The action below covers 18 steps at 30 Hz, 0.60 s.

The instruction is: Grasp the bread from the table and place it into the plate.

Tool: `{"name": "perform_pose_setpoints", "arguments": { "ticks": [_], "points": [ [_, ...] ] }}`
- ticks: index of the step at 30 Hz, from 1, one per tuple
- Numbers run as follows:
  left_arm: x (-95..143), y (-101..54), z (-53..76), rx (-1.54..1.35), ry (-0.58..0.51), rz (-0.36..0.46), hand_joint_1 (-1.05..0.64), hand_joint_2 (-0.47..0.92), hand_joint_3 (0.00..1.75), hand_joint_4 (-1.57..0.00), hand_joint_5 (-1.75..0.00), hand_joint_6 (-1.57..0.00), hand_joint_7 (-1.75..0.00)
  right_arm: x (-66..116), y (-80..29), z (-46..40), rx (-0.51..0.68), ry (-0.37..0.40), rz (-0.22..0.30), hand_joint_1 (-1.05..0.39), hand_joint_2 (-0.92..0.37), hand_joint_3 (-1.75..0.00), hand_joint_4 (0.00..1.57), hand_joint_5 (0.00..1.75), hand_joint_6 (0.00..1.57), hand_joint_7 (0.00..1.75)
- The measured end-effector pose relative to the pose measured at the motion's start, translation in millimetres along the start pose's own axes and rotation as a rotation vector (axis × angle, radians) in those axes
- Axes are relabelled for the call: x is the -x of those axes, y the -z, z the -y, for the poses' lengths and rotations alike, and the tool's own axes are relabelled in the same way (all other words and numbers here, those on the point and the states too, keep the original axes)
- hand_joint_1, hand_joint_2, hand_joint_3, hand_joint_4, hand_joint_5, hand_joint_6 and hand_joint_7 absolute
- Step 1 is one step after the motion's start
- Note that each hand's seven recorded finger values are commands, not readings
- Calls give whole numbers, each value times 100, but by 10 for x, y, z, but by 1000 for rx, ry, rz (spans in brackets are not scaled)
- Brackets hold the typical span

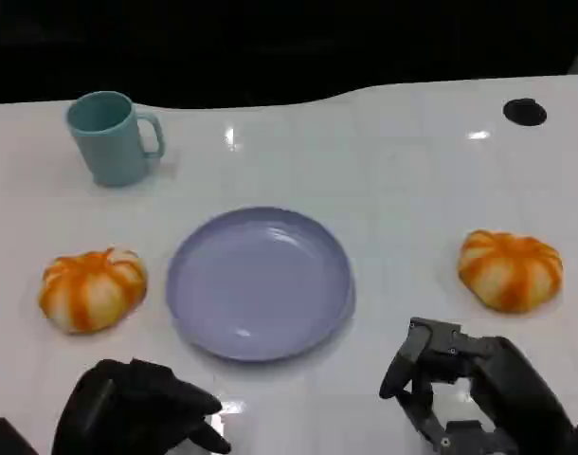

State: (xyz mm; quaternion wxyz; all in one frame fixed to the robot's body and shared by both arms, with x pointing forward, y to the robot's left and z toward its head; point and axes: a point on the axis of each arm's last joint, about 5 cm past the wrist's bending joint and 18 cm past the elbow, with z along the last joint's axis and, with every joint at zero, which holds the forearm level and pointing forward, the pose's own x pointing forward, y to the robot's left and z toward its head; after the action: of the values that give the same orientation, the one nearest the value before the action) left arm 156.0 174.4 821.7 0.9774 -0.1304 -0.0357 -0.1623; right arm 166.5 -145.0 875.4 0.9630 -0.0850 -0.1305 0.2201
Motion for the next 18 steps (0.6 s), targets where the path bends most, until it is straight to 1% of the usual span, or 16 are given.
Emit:
{"name": "perform_pose_setpoints", "arguments": {
  "ticks": [18],
  "points": [
    [0,0,0,0,0,0,-105,82,0,-157,-33,-157,-7,-4,-2,1,4,-1,3,-5,-55,-105,81,175,70,131]
  ]
}}
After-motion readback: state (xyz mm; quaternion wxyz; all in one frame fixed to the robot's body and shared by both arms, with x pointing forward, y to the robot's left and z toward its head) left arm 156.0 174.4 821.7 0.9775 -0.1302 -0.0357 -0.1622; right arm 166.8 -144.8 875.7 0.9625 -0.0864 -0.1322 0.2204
